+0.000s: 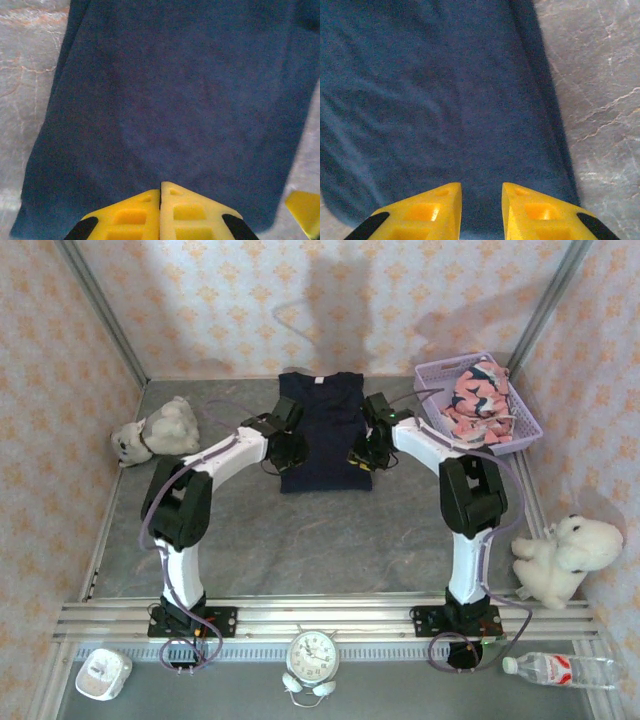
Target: Fold and stack the mixed laundry pile
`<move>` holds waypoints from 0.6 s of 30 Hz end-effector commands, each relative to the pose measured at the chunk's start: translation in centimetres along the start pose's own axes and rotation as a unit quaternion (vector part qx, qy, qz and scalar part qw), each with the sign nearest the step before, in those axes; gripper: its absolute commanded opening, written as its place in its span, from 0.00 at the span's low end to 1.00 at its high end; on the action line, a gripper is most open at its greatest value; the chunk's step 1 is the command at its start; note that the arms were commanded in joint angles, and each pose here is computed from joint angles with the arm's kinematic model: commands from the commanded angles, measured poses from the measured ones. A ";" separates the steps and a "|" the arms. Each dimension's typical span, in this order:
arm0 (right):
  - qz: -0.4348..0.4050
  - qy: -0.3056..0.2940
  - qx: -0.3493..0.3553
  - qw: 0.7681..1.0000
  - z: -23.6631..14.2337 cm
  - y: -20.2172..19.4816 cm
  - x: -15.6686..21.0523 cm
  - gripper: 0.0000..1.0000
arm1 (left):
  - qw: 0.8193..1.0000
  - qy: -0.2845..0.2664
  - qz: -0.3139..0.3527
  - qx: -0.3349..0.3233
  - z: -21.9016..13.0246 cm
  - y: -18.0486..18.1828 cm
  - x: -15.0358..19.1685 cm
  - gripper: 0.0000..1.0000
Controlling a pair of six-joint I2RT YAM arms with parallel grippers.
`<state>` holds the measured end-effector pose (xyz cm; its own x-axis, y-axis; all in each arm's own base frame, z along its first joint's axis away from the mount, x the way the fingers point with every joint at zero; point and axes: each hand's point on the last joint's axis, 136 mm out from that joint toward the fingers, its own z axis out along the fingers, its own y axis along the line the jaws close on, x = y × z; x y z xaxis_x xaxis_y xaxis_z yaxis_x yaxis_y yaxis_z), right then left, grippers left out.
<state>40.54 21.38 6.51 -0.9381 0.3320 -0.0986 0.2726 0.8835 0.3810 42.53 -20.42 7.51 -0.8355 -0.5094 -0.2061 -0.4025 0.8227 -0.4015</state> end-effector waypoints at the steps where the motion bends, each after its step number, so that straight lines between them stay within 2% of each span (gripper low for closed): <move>1: 0.006 -0.003 0.029 1.000 2.0 -1.6 -0.5 0.27 | 0.999 0.010 0.011 -0.041 3.5 2.6 0.4 0.07; 4: 0.012 0.013 0.040 0.999 3.0 -2.6 0.8 0.27 | 0.998 0.022 0.007 -0.063 4.1 4.1 1.5 0.08; 10: 0.027 0.042 0.059 0.997 3.5 -5.4 5.1 0.27 | 0.996 0.030 -0.019 -0.081 2.8 7.5 5.8 0.07; 15: 0.034 0.056 0.052 0.997 1.2 -7.0 9.1 0.27 | 0.996 0.029 -0.020 -0.080 0.4 9.0 11.0 0.07; 18: 0.026 0.051 0.031 0.998 -1.1 -6.7 11.1 0.31 | 0.996 0.023 -0.013 -0.085 -1.2 9.6 13.6 0.09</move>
<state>30.77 19.95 2.93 -0.9447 0.3279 -0.0022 0.3056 0.8829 0.3566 29.71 -20.71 2.32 -0.8640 -0.4834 -0.1407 -0.4204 0.8465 -0.3267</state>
